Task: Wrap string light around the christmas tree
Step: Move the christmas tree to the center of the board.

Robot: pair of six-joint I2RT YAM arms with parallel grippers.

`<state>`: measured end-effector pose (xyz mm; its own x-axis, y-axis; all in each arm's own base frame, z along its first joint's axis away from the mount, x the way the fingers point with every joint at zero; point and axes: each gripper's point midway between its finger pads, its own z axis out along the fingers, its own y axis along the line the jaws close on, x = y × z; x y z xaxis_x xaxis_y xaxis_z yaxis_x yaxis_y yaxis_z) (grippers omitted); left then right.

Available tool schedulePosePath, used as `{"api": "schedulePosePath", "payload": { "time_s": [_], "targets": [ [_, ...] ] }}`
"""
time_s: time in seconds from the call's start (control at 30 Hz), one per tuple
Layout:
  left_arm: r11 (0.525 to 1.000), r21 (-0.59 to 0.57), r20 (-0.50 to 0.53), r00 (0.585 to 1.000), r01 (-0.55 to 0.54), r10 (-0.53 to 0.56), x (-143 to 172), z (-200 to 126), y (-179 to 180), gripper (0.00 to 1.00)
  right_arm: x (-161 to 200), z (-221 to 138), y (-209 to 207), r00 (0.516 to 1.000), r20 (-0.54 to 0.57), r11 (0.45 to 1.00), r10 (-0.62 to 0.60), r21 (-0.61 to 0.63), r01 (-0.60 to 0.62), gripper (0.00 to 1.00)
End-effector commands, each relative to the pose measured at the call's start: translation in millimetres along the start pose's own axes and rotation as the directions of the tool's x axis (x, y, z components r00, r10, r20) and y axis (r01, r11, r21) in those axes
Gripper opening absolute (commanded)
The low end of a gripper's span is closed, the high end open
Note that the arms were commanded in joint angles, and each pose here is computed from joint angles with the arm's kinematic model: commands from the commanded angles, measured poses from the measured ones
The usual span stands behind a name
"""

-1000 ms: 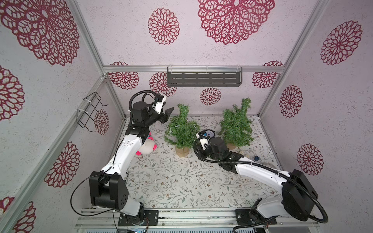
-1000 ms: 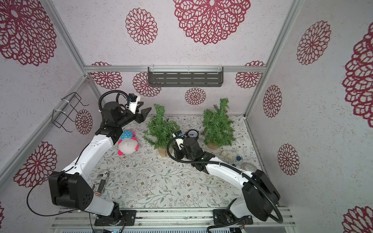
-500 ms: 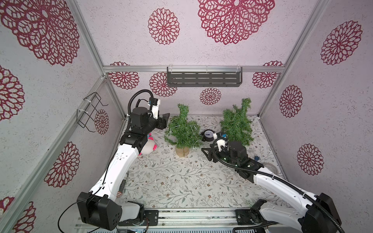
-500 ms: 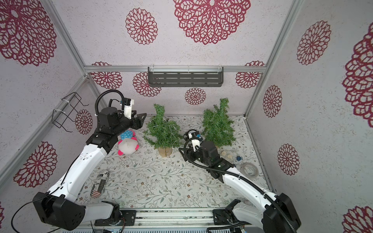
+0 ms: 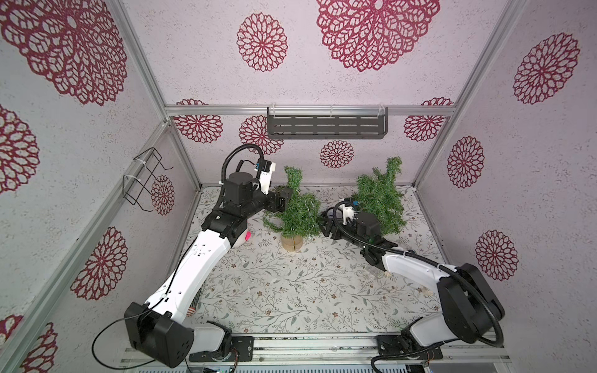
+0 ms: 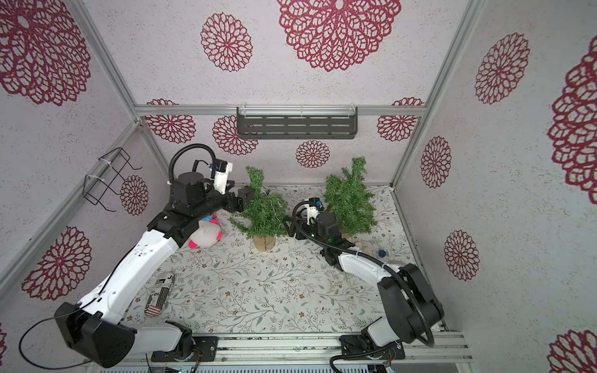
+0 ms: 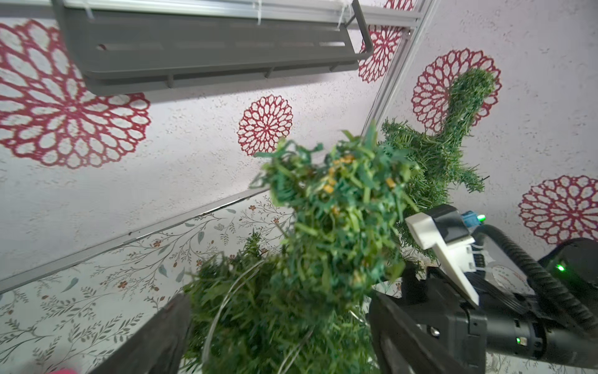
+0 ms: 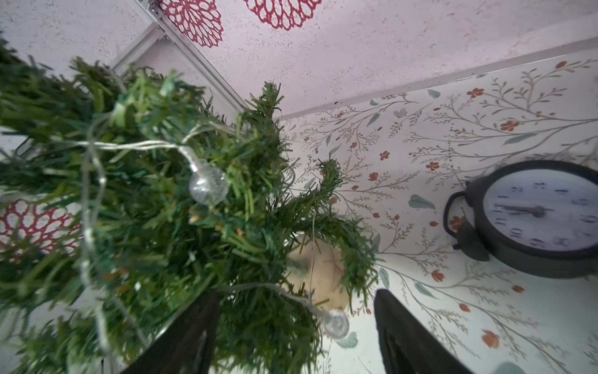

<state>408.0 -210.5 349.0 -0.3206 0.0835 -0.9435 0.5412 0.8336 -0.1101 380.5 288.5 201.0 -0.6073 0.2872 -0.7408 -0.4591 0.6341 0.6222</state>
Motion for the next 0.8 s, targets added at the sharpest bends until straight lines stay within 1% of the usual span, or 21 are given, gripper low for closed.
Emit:
{"api": "schedulePosePath", "payload": {
  "time_s": [0.0,0.1,0.17,0.2,0.23,0.33,0.4,0.6,0.67,0.77],
  "targets": [
    [0.999,0.036,0.034,0.999,-0.041,0.04,-12,6,-13,0.87,-26,11,27,0.997,0.064,0.992,0.042,-0.125,-0.034,0.72],
    [0.996,0.069,0.034,0.998,-0.053,0.051,-6,15,-20,0.82,-23,22,25,0.998,0.048,0.991,0.049,-0.13,-0.043,0.68],
    [0.995,0.075,0.025,0.998,-0.061,0.059,-2,19,-20,0.78,-22,28,25,0.998,0.039,0.989,0.055,-0.136,-0.049,0.65],
    [0.995,0.074,0.019,0.998,-0.065,0.064,0,20,-20,0.73,-22,31,26,0.998,0.034,0.989,0.058,-0.141,-0.052,0.64],
    [0.995,0.068,0.014,0.997,-0.073,0.072,1,21,-18,0.7,-21,35,27,0.998,0.03,0.988,0.06,-0.143,-0.055,0.63],
    [0.994,0.018,-0.002,0.994,-0.111,0.111,5,18,-8,0.64,-14,48,34,0.998,0.009,0.985,0.067,-0.162,-0.065,0.61],
    [0.992,-0.013,-0.003,0.992,-0.125,0.125,6,13,1,0.63,-7,60,44,0.998,-0.01,0.981,0.068,-0.182,-0.068,0.6],
    [0.989,-0.097,-0.021,0.994,-0.112,0.11,10,-8,35,0.57,17,100,76,0.993,-0.053,0.959,0.105,-0.258,-0.116,0.58],
    [0.986,-0.125,-0.029,0.994,-0.111,0.109,15,-15,46,0.57,23,112,85,0.992,-0.062,0.953,0.114,-0.274,-0.126,0.57],
    [0.98,-0.185,-0.052,0.996,-0.078,0.07,26,-29,69,0.59,23,126,90,0.989,-0.065,0.947,0.133,-0.287,-0.146,0.56]
  ]
}}
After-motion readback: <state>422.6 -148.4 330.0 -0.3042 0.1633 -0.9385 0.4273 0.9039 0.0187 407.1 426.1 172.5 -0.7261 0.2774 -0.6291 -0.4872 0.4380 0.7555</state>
